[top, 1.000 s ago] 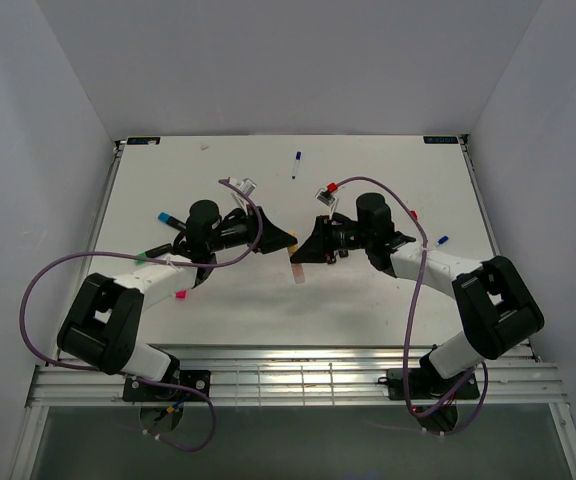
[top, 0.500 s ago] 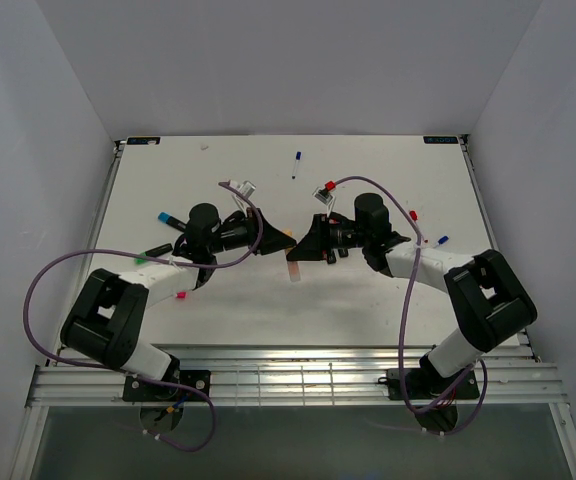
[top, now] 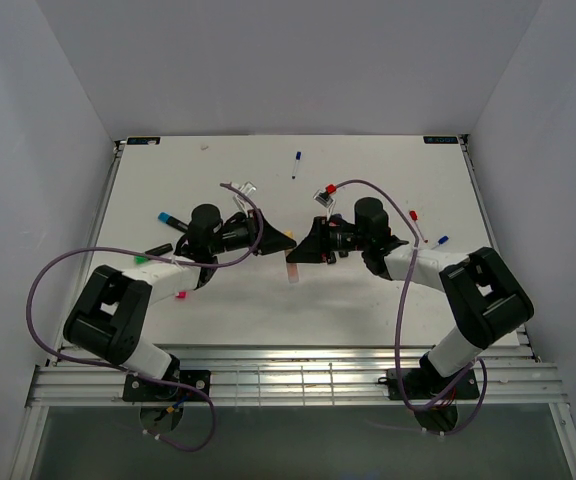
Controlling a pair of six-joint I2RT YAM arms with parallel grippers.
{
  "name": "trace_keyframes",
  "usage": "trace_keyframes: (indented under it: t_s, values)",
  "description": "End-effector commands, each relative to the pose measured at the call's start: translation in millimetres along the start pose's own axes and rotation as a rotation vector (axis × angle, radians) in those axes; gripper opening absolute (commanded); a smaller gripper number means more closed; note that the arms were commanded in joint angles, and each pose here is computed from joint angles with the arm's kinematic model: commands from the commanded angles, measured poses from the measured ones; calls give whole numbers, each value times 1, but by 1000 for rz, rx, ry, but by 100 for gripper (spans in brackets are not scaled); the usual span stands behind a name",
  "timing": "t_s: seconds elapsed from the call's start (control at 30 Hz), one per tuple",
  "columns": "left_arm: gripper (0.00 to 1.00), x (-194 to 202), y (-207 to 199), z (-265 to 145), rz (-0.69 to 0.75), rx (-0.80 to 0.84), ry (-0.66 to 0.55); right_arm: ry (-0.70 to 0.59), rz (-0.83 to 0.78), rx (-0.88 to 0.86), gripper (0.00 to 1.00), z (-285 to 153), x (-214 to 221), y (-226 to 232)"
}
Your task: Open the pen caps
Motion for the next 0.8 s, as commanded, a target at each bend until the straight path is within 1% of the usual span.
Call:
trace_keyframes:
  t_s: [0.0, 0.13, 0.2, 0.23, 0.33, 0.43, 0.53, 0.57, 0.6, 0.63, 0.67, 0.7, 0.73, 0.77]
  values:
    - [0, -21, 0, 3, 8, -34, -84, 44, 1, 44, 8, 5, 26, -7]
    - [0, -44, 14, 4, 3, -132, -197, 85, 18, 74, 8, 11, 62, -10]
    - [0, -52, 24, 1, -38, -171, -229, 95, 38, 97, 8, 12, 80, -14]
    - [0, -58, 30, -1, -55, -191, -252, 94, 27, 109, 8, 11, 84, -15]
    - [0, -63, 37, -1, -85, -198, -256, 85, 15, 196, 8, 7, 86, -22]
    - [0, -65, 38, -2, -69, -193, -256, 110, -13, 167, 8, 8, 80, -12]
    - [0, -68, 36, -9, -55, -148, -277, 142, 9, 87, 8, 6, 87, -2]
    - [0, -70, 38, -14, -55, -139, -286, 135, -8, 39, 8, 7, 85, 4]
    - [0, -67, 38, -18, -57, -114, -275, 165, 38, -18, 8, 6, 90, 12]
    - [0, -73, 36, -24, -50, -89, -306, 177, 77, -38, 8, 1, 101, 10]
    - [0, -71, 37, -27, -58, -72, -309, 148, 19, -118, 8, 2, 97, 21]
    - [0, -70, 34, -31, -41, -34, -320, 168, 69, -164, 8, -2, 100, 30]
    - [0, -71, 35, -36, -79, -14, -329, 171, 85, -186, 8, -3, 102, 31]
    - [0, -66, 40, -36, -107, 1, -320, 158, 61, -225, 8, -5, 101, 37]
Point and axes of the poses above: each gripper's point midway between its finger pads, its own z axis out along the fingers, its own y axis along the line the jaws close on, x = y × z, the point moved 5 cm from there along -z, back along the fingers, and after that the axes turned 8 degrees about z, right-handed, at the moved point
